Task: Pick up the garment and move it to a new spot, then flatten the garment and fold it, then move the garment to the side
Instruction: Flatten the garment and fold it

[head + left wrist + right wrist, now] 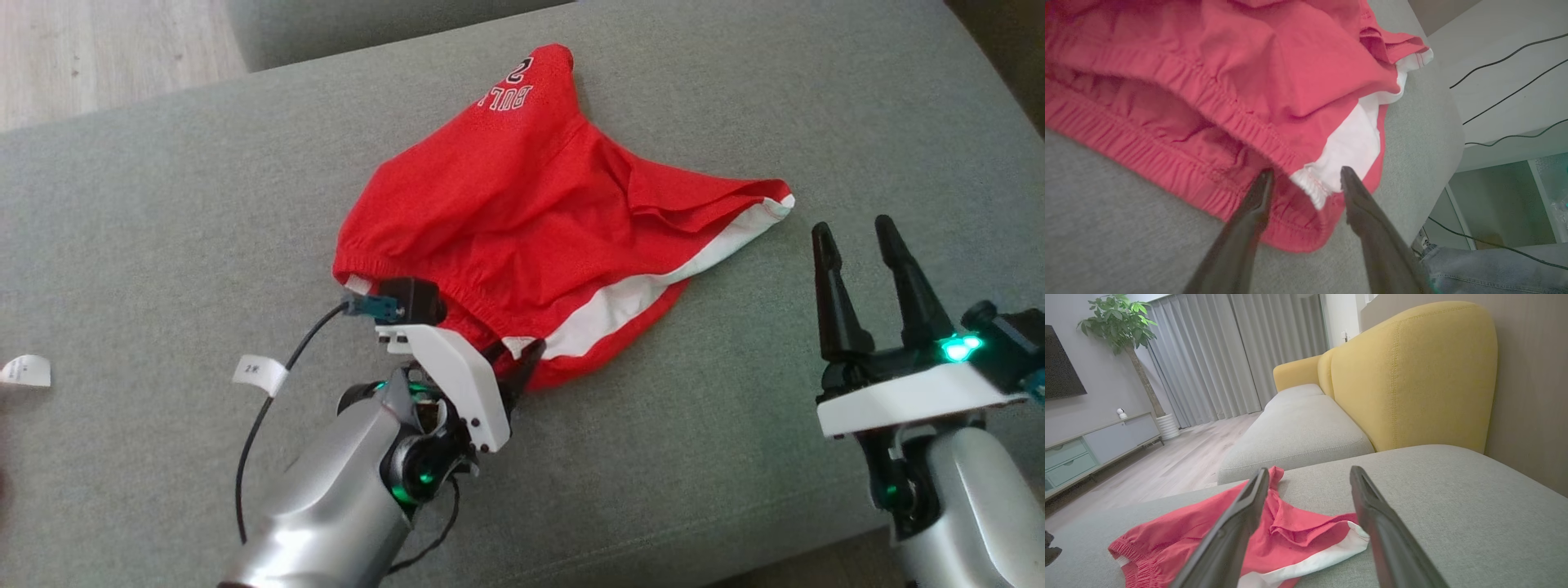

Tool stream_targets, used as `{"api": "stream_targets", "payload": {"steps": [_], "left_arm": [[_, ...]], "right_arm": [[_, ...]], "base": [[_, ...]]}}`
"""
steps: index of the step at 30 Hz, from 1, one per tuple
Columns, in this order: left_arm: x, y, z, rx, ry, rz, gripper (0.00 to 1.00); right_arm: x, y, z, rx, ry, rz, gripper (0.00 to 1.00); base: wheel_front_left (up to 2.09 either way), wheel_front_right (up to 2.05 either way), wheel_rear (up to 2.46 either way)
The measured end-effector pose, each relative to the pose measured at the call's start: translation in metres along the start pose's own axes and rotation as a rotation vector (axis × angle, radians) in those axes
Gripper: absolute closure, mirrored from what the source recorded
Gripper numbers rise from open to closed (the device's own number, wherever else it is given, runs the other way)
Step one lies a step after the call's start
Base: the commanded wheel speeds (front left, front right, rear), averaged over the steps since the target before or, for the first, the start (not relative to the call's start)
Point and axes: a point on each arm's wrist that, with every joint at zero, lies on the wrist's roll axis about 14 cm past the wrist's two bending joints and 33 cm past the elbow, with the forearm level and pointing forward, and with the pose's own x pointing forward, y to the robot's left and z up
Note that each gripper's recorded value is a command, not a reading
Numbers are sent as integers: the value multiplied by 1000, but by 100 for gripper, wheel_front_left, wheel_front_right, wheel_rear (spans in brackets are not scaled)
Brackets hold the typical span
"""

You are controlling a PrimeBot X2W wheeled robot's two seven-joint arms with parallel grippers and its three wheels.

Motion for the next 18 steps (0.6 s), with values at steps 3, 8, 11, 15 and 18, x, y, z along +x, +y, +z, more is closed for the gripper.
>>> {"api": "stream_targets", "payload": {"steps": [3, 8, 11, 15, 18], "left_arm": [[0, -1, 2, -5, -7, -1, 100], [-3, -5, 5, 10, -33, -13, 100], [-10, -12, 11, 32, -68, -33, 100], [-26, -25, 21, 89, -112, -90, 100], [-46, -21, 23, 146, -105, -101, 100]], "right_arm": [[0, 2, 0, 4, -2, 4, 0], [3, 6, 0, 9, -3, 14, 0], [7, 11, 1, 14, -9, 29, 0], [14, 27, 2, 21, -15, 75, 0], [17, 40, 2, 26, -10, 113, 0]], "base": [[0, 0, 0], [0, 0, 0], [0, 0, 0], [0, 0, 0], [0, 0, 0]]}}
